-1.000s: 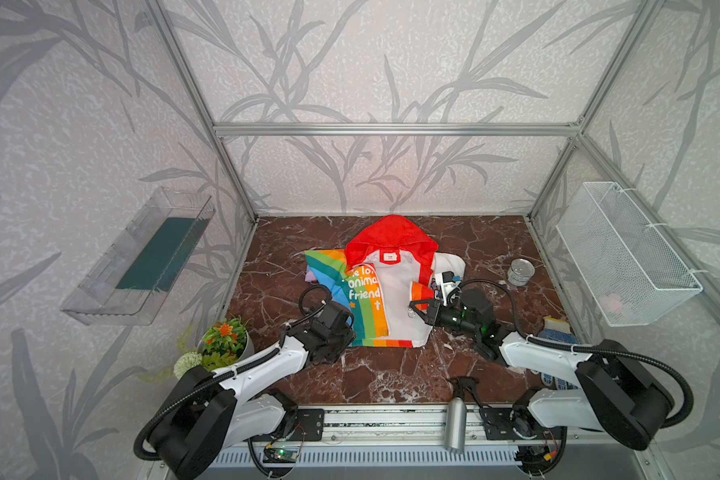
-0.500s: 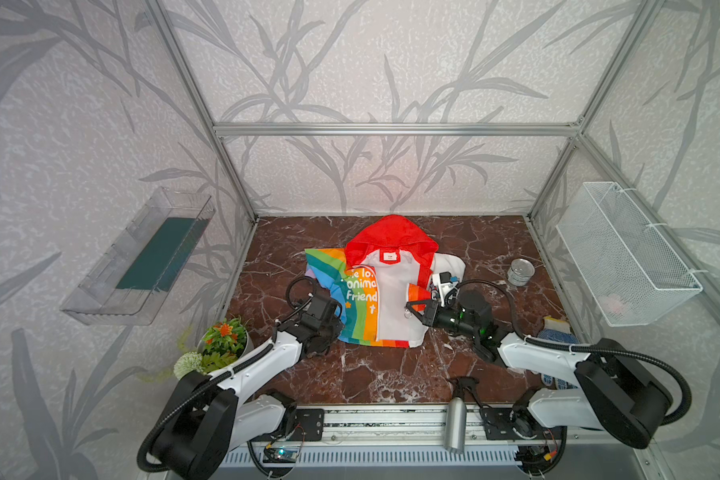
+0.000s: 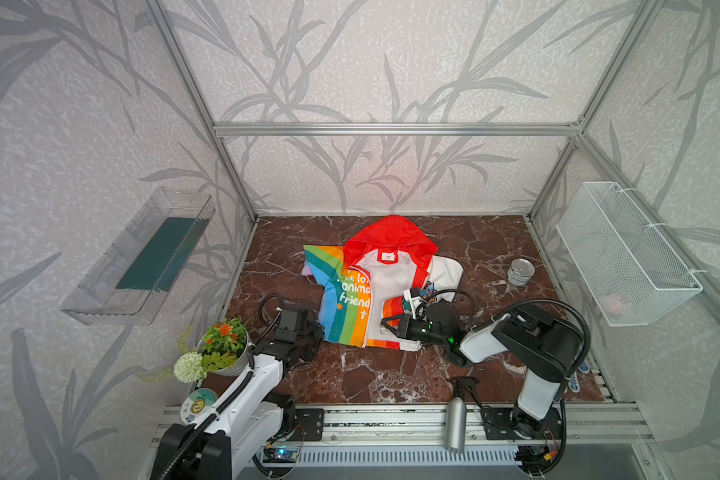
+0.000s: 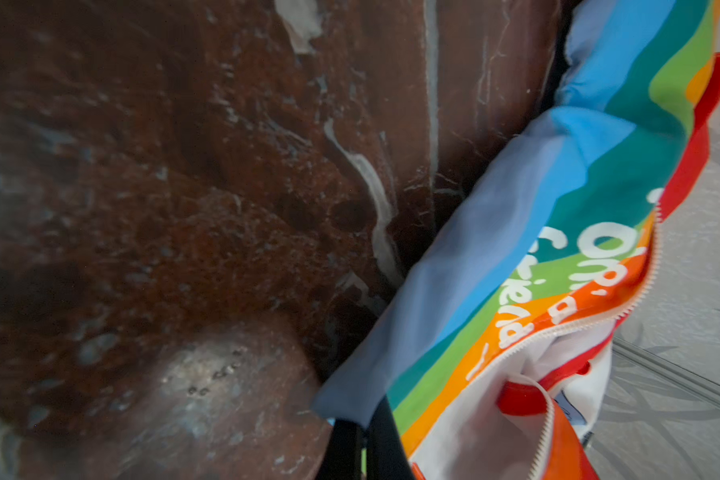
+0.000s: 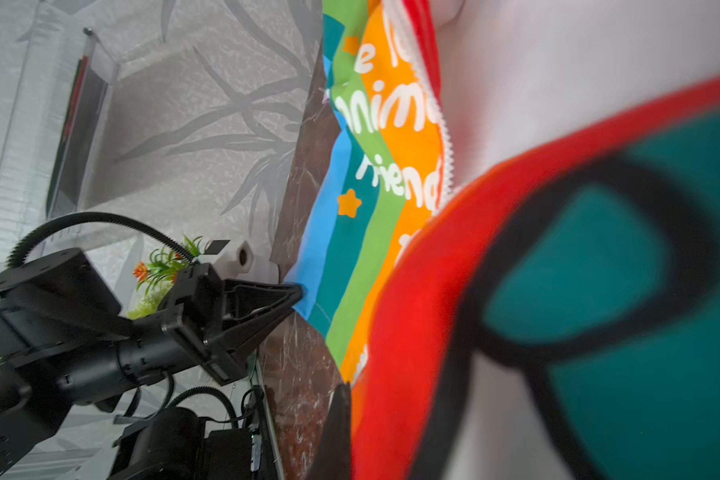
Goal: Zip up the jacket
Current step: 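Bring the right gripper's zipper end toward the left gripper's zipper end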
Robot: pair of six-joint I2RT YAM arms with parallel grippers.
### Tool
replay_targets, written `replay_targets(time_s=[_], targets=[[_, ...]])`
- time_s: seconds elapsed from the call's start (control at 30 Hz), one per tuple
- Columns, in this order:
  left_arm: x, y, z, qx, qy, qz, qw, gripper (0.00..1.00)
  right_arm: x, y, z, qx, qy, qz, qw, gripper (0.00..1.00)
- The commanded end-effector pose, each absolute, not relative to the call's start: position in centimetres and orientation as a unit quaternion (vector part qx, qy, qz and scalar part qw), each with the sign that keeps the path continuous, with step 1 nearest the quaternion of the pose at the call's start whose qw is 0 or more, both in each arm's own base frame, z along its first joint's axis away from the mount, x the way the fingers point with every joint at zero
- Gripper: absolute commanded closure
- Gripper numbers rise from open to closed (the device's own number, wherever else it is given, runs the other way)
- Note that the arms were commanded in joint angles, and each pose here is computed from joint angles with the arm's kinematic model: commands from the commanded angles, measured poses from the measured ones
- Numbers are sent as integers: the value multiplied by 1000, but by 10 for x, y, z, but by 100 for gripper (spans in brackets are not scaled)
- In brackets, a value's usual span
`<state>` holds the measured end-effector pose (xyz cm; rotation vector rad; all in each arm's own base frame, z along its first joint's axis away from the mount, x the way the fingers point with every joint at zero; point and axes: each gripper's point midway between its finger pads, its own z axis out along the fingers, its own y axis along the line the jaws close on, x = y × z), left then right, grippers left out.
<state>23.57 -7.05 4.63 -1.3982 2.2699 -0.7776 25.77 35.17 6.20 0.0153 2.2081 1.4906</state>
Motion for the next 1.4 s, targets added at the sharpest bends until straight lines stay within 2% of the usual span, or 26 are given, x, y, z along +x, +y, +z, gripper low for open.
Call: replay_targets(time_s=[0.0,0.17,0.33,0.43,0.47,0.5,0.53,0.63,0.8,1.07,1.37], targets=[[249,-82,83,-493,780,-337,185,100,272,365,81,22,763,591,263,100],[252,-84,92,-510,756,-369,178,100,279,366,70,30,774,573,268,100],[270,-79,105,-546,679,-458,179,100,276,366,73,22,779,564,272,100],[270,-61,120,-531,713,-413,197,100,274,369,69,18,786,557,267,100],[270,-58,122,-526,721,-405,198,93,274,371,69,18,787,556,267,100],[273,-56,124,-523,723,-405,199,79,275,373,68,18,787,556,266,100],[272,-55,124,-519,728,-401,197,72,275,374,68,18,786,558,267,100],[266,-52,115,-515,747,-374,190,61,277,376,70,20,782,561,270,100],[251,-60,100,-520,746,-384,164,52,278,379,74,19,778,567,270,100],[223,-70,66,-538,731,-398,134,49,276,382,77,23,764,588,264,100],[216,-71,50,-510,765,-370,131,48,271,378,82,16,770,577,270,100]])
